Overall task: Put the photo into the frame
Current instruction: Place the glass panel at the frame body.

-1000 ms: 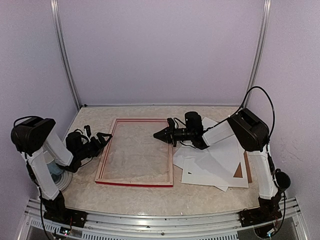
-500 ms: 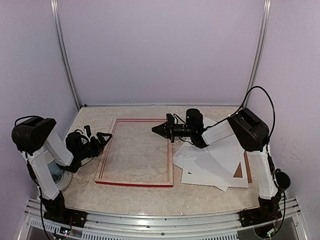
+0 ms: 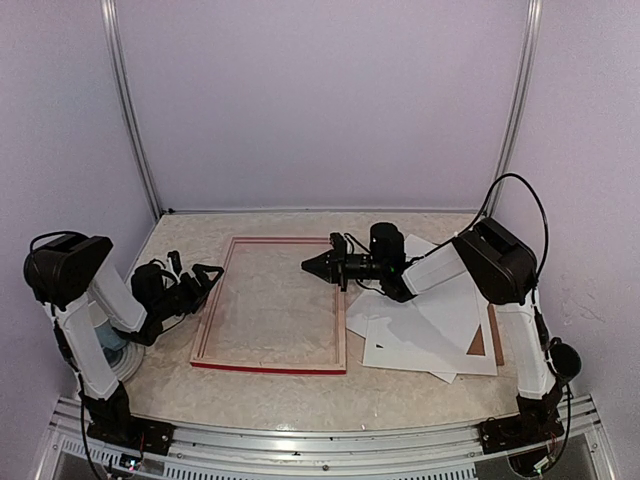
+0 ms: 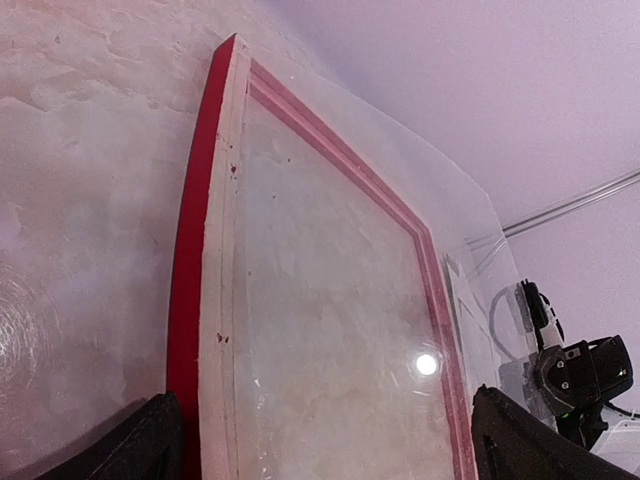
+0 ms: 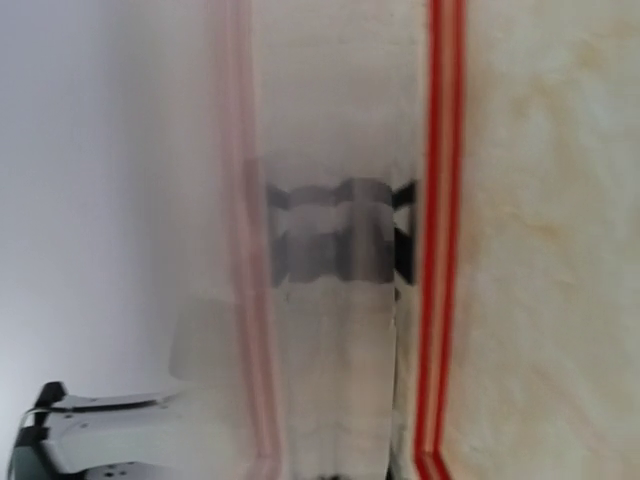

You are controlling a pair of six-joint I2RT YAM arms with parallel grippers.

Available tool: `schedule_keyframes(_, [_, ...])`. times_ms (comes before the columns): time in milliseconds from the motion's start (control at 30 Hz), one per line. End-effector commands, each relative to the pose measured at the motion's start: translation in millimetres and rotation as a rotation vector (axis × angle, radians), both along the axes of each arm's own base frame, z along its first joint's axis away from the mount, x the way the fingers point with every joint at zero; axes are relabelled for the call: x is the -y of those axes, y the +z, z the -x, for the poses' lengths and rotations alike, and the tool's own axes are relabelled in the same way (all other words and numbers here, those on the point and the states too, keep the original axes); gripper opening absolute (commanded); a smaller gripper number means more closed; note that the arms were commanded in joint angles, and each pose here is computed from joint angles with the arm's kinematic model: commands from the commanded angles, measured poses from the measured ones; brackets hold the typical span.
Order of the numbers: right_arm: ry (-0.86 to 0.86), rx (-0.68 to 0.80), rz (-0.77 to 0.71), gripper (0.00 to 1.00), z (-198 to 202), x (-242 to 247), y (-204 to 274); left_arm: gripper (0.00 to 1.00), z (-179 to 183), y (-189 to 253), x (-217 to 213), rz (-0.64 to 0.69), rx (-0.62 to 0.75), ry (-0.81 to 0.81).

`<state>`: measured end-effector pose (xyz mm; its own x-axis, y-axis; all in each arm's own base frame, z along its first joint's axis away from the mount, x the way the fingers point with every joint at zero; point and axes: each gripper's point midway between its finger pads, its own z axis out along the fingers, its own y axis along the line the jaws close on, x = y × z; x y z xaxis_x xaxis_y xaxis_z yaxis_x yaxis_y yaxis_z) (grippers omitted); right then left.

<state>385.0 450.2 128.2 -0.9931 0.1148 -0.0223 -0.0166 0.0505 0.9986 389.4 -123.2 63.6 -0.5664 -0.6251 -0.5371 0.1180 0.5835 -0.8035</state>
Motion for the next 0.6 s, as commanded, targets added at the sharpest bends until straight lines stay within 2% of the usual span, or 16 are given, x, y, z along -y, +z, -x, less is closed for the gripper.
schedule_keyframes(0, [-0.011,0.024,0.02,0.0,7.2,2.4,-17.3,0.99,5.1,-7.2,0.5,0.009,-0.022,-0.013])
schedule_keyframes(567, [-0.038,0.042,0.057,0.0,2.6,6.3,-42.8,0.99,6.1,-6.5,0.4,0.018,-0.022,-0.014])
